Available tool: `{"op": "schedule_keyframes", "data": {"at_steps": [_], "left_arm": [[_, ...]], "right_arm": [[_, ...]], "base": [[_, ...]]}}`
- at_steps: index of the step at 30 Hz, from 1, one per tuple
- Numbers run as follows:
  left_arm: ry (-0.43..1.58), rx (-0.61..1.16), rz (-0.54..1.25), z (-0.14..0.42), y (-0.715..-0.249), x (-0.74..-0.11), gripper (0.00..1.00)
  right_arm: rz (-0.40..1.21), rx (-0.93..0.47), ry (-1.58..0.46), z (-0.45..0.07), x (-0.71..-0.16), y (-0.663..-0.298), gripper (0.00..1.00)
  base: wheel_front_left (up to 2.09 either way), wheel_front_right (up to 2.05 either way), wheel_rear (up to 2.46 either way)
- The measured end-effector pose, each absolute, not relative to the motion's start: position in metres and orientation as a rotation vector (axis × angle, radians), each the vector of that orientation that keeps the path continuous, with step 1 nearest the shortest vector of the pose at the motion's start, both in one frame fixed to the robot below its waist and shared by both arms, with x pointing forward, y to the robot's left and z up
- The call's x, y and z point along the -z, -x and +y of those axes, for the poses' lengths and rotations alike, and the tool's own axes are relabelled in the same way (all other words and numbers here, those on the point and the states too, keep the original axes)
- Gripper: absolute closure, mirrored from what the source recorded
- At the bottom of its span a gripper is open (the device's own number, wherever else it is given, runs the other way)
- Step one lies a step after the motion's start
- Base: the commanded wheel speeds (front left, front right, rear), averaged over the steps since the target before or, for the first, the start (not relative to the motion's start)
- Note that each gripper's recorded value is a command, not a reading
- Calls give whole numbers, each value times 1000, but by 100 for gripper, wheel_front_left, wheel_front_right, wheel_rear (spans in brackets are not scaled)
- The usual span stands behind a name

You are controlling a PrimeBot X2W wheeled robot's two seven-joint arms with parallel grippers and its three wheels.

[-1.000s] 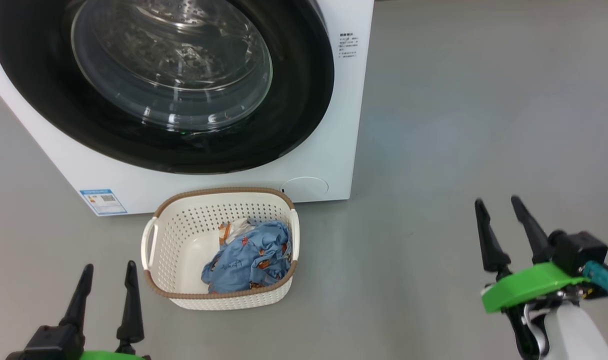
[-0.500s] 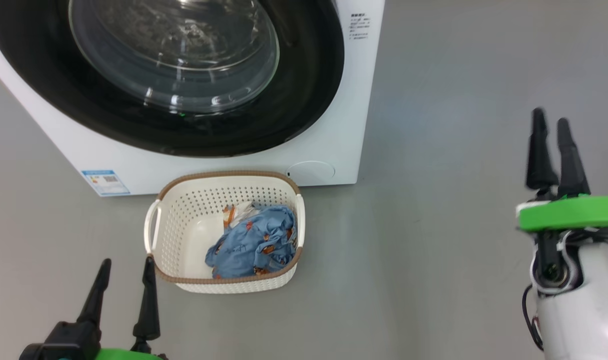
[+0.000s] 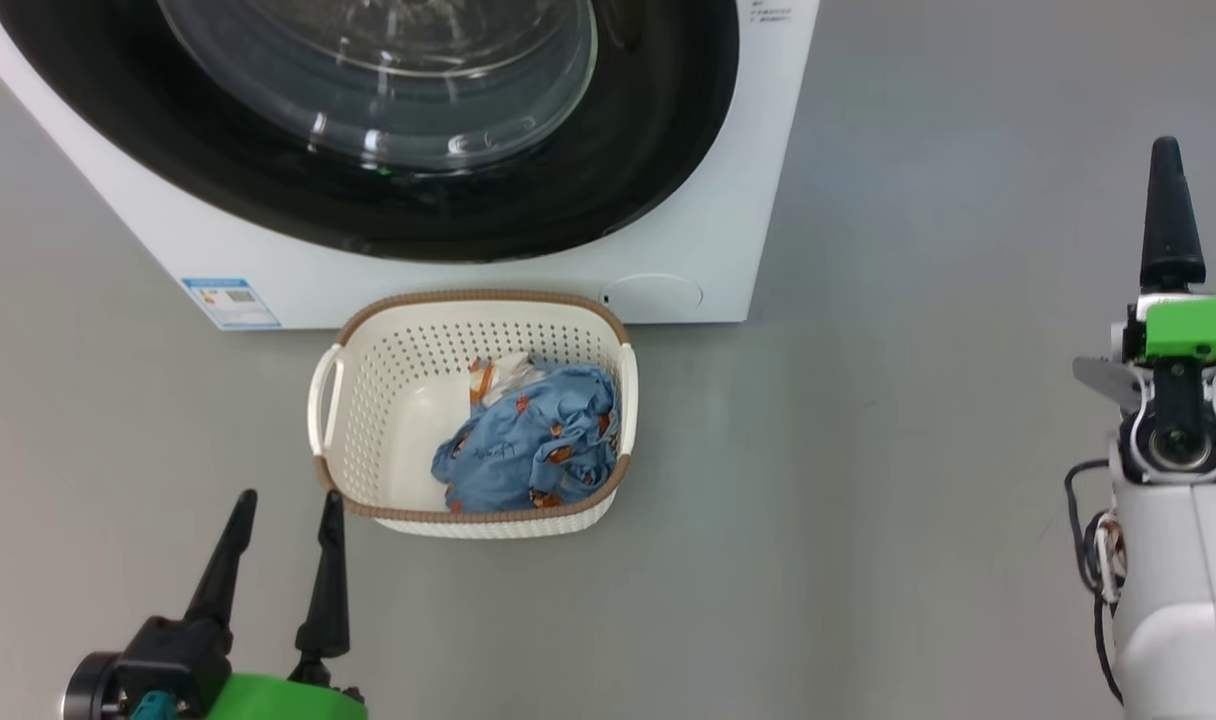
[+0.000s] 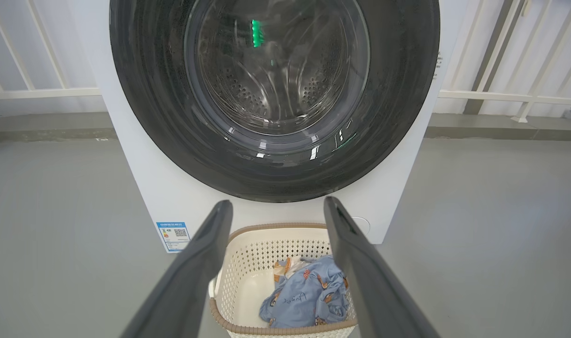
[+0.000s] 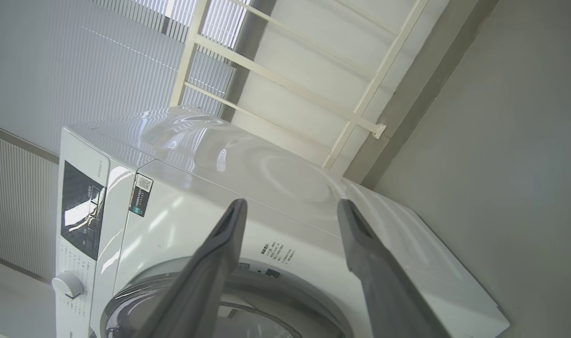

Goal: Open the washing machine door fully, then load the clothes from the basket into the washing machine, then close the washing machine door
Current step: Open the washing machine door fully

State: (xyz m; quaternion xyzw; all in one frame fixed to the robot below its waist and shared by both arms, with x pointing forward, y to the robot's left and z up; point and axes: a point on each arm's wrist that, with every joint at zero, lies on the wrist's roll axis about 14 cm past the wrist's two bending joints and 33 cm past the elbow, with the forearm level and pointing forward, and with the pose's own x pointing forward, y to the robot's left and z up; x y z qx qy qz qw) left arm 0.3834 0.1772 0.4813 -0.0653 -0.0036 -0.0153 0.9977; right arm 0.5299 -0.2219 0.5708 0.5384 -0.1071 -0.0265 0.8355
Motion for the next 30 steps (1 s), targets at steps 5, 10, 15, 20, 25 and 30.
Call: {"op": "schedule_keyframes", "data": {"at_steps": [5, 10, 15, 20, 25, 30], "left_arm": [[140, 37, 6, 174, -391, -476, 0], [143, 37, 18, 173, -396, -471, 0], [147, 31, 19, 174, -404, -470, 0], [151, 37, 14, 172, -414, -470, 0], [163, 43, 12, 170, -421, -469, 0], [178, 35, 15, 171, -426, -467, 0]], "right_arm": [[-99, 10, -1195, -207, -556, -556, 100], [-7, -62, -1206, -191, -554, -577, 100], [94, -144, -1206, -171, -553, -597, 100], [154, -209, -1213, -157, -556, -616, 100], [244, -309, -1259, -129, -558, -633, 100], [304, -396, -1294, -103, -564, -647, 100]], "base": [[0, 0, 0], [0, 0, 0], [0, 0, 0], [0, 0, 0], [0, 0, 0], [0, 0, 0]]}}
